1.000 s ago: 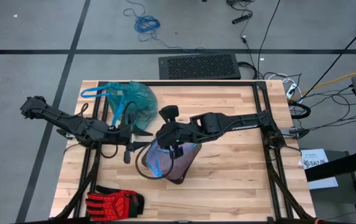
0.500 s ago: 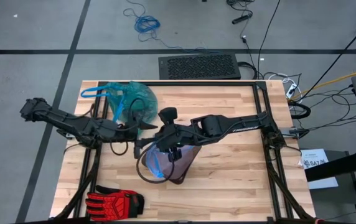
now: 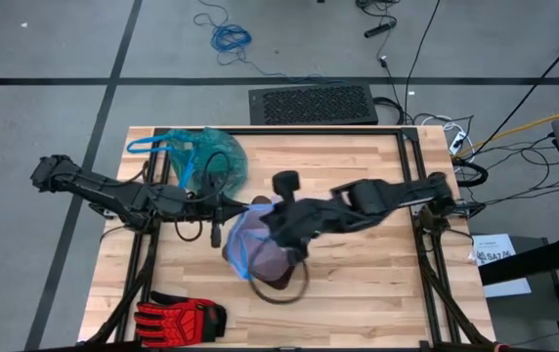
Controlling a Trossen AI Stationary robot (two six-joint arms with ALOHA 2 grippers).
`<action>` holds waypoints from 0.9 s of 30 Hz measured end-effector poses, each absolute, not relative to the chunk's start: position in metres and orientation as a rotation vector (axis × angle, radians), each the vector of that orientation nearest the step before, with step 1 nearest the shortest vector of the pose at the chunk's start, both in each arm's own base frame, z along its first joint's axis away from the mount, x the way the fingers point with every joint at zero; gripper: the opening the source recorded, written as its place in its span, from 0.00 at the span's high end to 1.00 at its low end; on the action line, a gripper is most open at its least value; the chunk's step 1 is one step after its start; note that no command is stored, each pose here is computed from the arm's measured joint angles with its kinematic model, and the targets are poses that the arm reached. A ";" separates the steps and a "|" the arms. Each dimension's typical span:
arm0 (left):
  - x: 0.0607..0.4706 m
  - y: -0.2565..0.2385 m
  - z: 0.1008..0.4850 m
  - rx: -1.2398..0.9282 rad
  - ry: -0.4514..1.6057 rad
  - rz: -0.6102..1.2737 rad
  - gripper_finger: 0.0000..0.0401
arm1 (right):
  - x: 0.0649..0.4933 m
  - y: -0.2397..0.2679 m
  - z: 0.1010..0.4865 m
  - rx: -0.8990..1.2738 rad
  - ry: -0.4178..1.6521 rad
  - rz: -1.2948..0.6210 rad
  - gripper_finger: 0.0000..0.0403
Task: Place trash/remove bag and relplace
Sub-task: Insert the trash bag into the trash bin
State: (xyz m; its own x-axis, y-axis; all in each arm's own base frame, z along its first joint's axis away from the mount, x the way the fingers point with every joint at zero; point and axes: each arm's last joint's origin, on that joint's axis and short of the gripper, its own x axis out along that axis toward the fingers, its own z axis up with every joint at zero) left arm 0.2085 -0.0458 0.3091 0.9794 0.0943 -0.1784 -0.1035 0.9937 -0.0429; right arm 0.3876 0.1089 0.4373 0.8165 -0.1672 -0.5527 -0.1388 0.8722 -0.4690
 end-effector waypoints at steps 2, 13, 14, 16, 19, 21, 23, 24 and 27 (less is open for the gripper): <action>0.208 -0.046 0.309 -0.052 0.176 0.095 0.98 | 0.375 0.116 0.446 -0.501 0.608 0.002 0.96; 0.209 -0.046 0.309 -0.066 0.176 0.099 1.00 | 0.386 0.169 0.389 -0.648 0.818 0.083 0.56; 0.209 -0.046 0.309 -0.065 0.177 0.098 1.00 | 0.390 0.171 0.382 -0.671 0.840 0.083 0.53; 0.209 -0.046 0.309 -0.065 0.177 0.099 1.00 | 0.398 0.178 0.365 -0.721 0.877 0.060 0.49; 0.209 -0.046 0.309 -0.059 0.178 0.098 1.00 | 0.410 0.184 0.342 -0.817 0.919 -0.004 0.46; 0.209 -0.046 0.309 -0.059 0.179 0.098 1.00 | 0.417 0.185 0.331 -0.877 0.931 -0.057 0.45; 0.209 -0.045 0.309 -0.059 0.180 0.098 1.00 | 0.422 0.184 0.324 -0.941 0.937 -0.149 0.46; 0.209 -0.046 0.309 -0.059 0.180 0.097 1.00 | 0.426 0.182 0.320 -0.973 0.931 -0.217 0.47; 0.209 -0.046 0.309 -0.058 0.182 0.094 1.00 | 0.432 0.175 0.314 -1.049 0.942 -0.344 0.52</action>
State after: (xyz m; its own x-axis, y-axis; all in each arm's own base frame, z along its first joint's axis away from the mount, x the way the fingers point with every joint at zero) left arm 0.2085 -0.0456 0.3088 0.9791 0.0885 -0.1834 -0.0990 0.9939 -0.0490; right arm 0.4320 0.1750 0.3139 0.5795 -0.6489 -0.4931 -0.1777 0.4899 -0.8535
